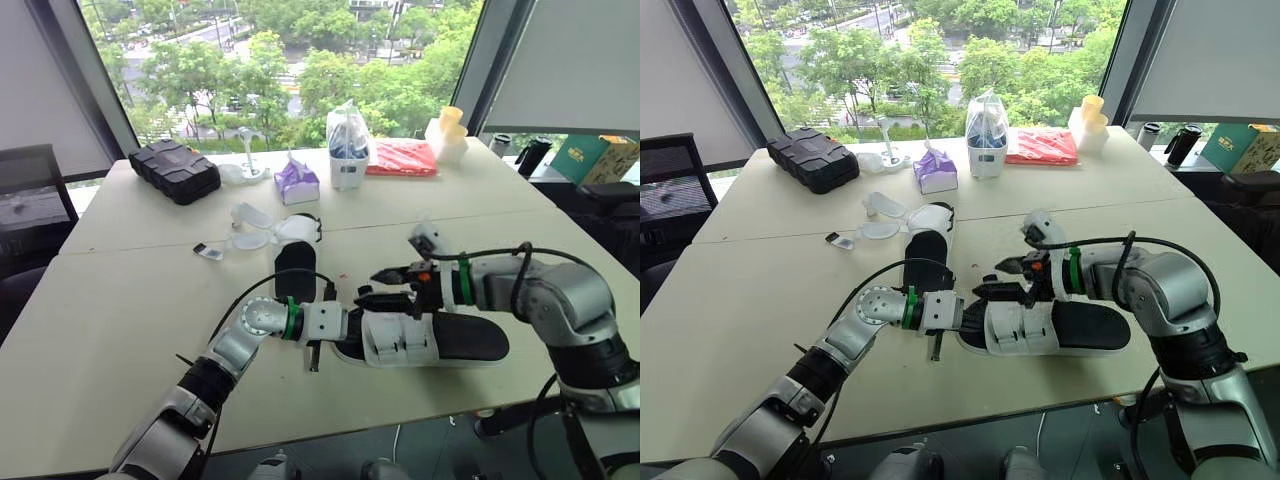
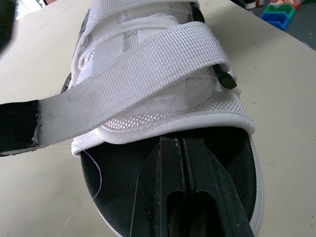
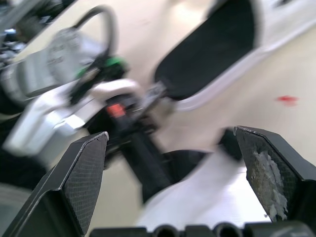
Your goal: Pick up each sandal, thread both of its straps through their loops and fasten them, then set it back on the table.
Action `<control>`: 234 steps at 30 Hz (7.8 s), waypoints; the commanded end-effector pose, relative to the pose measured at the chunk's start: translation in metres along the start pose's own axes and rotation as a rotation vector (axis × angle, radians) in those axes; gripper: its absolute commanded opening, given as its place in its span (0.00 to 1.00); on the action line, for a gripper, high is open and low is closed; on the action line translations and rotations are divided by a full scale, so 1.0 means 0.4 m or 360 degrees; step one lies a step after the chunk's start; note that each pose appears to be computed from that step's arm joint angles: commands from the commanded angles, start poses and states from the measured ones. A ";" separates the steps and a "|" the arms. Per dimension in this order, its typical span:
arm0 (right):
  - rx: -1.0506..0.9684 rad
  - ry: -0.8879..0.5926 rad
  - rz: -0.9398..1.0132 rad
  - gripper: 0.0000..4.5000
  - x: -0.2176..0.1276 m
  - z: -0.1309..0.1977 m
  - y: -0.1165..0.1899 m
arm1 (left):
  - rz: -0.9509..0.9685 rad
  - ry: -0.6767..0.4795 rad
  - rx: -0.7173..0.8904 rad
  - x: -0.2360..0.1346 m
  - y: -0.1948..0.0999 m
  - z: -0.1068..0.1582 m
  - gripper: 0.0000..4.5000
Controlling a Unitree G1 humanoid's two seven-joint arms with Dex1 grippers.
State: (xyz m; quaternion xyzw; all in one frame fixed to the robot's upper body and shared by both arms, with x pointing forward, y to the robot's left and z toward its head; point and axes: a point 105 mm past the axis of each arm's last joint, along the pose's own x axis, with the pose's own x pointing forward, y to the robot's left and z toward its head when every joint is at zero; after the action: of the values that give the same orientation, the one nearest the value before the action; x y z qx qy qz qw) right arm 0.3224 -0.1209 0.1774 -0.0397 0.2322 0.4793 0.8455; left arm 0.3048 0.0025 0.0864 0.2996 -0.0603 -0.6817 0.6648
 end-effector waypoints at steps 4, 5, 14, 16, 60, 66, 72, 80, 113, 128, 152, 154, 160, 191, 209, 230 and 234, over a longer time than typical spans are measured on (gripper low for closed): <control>-0.0036 0.0080 -0.0024 0.98 0.026 0.009 -0.032 | -0.0059 0.0083 -0.0032 0.007 -0.021 -0.028 0.00; -0.0034 0.0103 -0.0010 0.98 0.032 0.004 -0.034 | -0.0058 0.0082 -0.0032 0.007 -0.022 -0.028 0.00; -0.0031 0.0186 0.0137 0.59 0.058 -0.010 -0.018 | -0.0048 0.0085 -0.0037 0.004 -0.027 -0.030 0.00; -0.0036 0.0181 0.0156 0.38 0.059 -0.006 -0.014 | -0.0046 0.0087 -0.0038 0.004 -0.028 -0.031 0.00; -0.0073 0.0060 -0.0098 0.02 0.024 -0.039 -0.139 | -0.0167 0.0090 0.0029 0.011 -0.063 -0.034 0.00; -0.0232 0.0237 -0.0149 0.33 0.038 -0.088 -0.148 | -0.0165 0.0092 0.0025 0.011 -0.064 -0.033 0.00; -0.0550 0.0365 -0.0261 0.76 0.065 -0.101 -0.178 | -0.0155 0.0100 0.0020 0.009 -0.058 -0.035 0.00; -0.0956 0.0311 -0.0560 0.76 0.091 -0.005 -0.263 | -0.0131 0.0088 0.0013 0.011 -0.053 -0.032 0.00; -0.3087 -0.0230 -0.0323 0.76 -0.111 -0.120 -0.023 | 0.0222 -0.0027 -0.0228 -0.172 0.046 0.073 0.00; -0.3268 -0.0518 -0.0011 0.10 0.014 -0.102 0.016 | 0.0497 0.0064 -0.0238 -0.234 0.100 0.046 0.00; -0.1901 0.0533 -0.1719 0.01 -0.062 0.061 -0.398 | 0.0990 0.0179 -0.0080 -0.303 0.196 0.042 0.00; -0.1860 0.0647 -0.1769 0.01 -0.026 0.044 -0.418 | 0.1009 0.0225 -0.0046 -0.303 0.200 0.033 0.00; -0.1831 0.0741 -0.1757 0.28 0.009 0.008 -0.428 | 0.1117 0.0270 -0.0054 -0.313 0.218 0.011 0.00; -0.1360 0.0096 -0.0540 1.00 -0.095 0.019 -0.003 | 0.1226 0.0928 0.0429 -0.297 0.257 0.059 0.99; -0.1384 0.0053 -0.0567 1.00 -0.073 0.036 0.032 | 0.1299 0.1308 0.0568 -0.297 0.390 -0.113 0.94; -0.1360 0.0080 -0.0720 1.00 -0.105 0.037 -0.010 | 0.0830 0.0352 0.1205 -0.209 0.364 0.097 0.02; -0.1392 0.0089 -0.0759 1.00 -0.122 0.042 -0.027 | 0.0481 0.0156 0.1466 -0.196 0.292 0.140 0.02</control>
State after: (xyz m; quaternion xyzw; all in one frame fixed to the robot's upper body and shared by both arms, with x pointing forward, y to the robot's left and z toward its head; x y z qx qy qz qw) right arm 0.3168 -0.1569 0.1957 -0.4444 0.0452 0.3398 0.8277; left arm 0.3882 0.0531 0.1957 0.5845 -0.3144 -0.4524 0.5957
